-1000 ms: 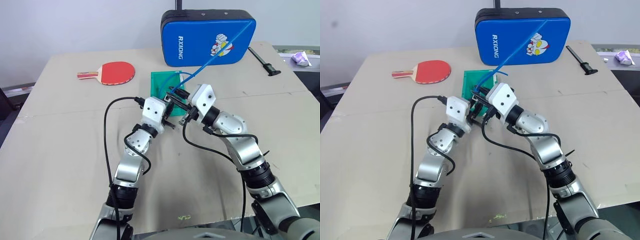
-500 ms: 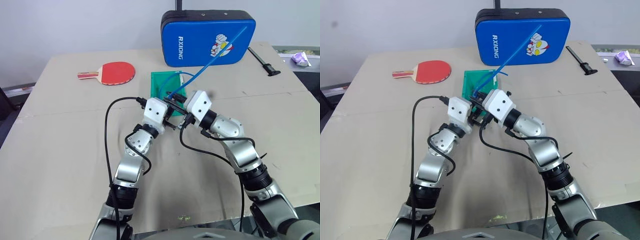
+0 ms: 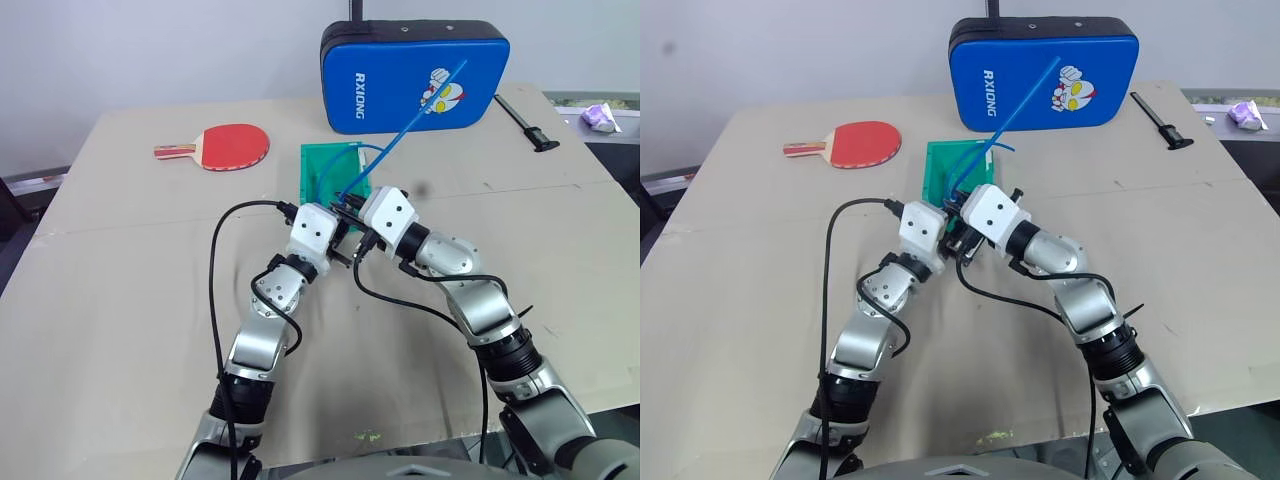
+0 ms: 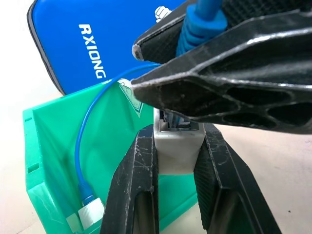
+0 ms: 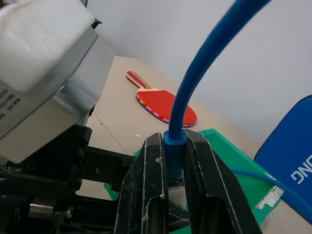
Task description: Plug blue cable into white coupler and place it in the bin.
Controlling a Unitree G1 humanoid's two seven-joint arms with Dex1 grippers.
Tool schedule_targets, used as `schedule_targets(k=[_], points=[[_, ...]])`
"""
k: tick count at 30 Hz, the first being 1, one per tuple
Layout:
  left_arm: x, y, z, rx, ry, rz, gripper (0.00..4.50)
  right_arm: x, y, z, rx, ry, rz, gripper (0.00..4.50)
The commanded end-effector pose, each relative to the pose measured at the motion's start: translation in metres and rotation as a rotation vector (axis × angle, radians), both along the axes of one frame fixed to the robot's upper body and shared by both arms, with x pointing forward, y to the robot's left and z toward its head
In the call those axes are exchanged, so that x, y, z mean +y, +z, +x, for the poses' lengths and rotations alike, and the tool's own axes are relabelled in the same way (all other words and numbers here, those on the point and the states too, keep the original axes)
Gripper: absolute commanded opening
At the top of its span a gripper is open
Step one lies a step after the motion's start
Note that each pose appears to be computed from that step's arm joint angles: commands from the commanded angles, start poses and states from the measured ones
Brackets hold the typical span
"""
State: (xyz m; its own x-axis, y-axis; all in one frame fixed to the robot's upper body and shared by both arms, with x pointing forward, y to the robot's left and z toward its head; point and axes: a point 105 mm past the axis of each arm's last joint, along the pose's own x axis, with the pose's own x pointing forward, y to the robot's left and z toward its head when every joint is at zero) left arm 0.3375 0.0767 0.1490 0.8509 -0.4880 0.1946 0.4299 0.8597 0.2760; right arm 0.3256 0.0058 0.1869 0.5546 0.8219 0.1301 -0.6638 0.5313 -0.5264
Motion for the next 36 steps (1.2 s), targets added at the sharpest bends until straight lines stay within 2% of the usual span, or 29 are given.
schedule_targets(k=[1, 6, 10, 13, 14, 17, 20, 23, 25, 30, 32, 34, 35, 36], points=[[-0.006, 0.03, -0.007, -0.115, -0.023, -0.02, 0.37, -0.004, -0.015, 0.001, 0.049, -0.002, -0.105, 0.0], [-0.02, 0.046, -0.016, -0.15, -0.101, -0.05, 0.37, -0.008, -0.044, 0.003, 0.166, -0.072, -0.225, 0.0], [-0.028, 0.064, -0.024, -0.176, -0.147, -0.116, 0.37, -0.025, -0.084, 0.005, 0.38, -0.184, -0.313, 0.0], [-0.028, 0.073, -0.028, -0.195, -0.155, -0.146, 0.37, -0.035, -0.099, 0.002, 0.493, -0.228, -0.326, 0.0], [-0.028, 0.074, -0.028, -0.196, -0.154, -0.147, 0.37, -0.035, -0.095, 0.005, 0.472, -0.237, -0.296, 0.0], [-0.027, 0.071, -0.027, -0.183, -0.145, -0.14, 0.37, -0.024, -0.057, 0.014, 0.311, -0.213, -0.128, 0.0], [-0.026, 0.062, -0.025, -0.154, -0.135, -0.121, 0.37, -0.011, -0.002, 0.012, 0.104, -0.128, 0.099, 0.0], [-0.022, 0.054, -0.023, -0.12, -0.115, -0.114, 0.37, -0.009, 0.029, 0.005, -0.023, -0.075, 0.238, 0.0], [-0.017, 0.049, -0.02, -0.1, -0.093, -0.107, 0.37, -0.008, 0.036, 0.001, -0.063, -0.051, 0.272, 0.0], [-0.013, 0.045, -0.019, -0.087, -0.087, -0.096, 0.37, -0.005, 0.027, 0.002, -0.067, -0.037, 0.226, 0.0], [-0.014, 0.046, -0.021, -0.092, -0.107, -0.083, 1.4, -0.004, 0.023, 0.001, -0.065, -0.024, 0.204, 0.0], [-0.012, 0.045, -0.021, -0.098, -0.105, -0.066, 2.2, -0.003, 0.022, 0.001, -0.065, -0.019, 0.196, 0.0], [-0.01, 0.043, -0.021, -0.094, -0.091, -0.056, 2.85, -0.003, 0.021, 0.001, -0.064, -0.016, 0.194, 0.0], [-0.007, 0.041, -0.02, -0.091, -0.074, -0.046, 3.16, -0.003, 0.021, 0.001, -0.063, -0.014, 0.192, 0.0]])
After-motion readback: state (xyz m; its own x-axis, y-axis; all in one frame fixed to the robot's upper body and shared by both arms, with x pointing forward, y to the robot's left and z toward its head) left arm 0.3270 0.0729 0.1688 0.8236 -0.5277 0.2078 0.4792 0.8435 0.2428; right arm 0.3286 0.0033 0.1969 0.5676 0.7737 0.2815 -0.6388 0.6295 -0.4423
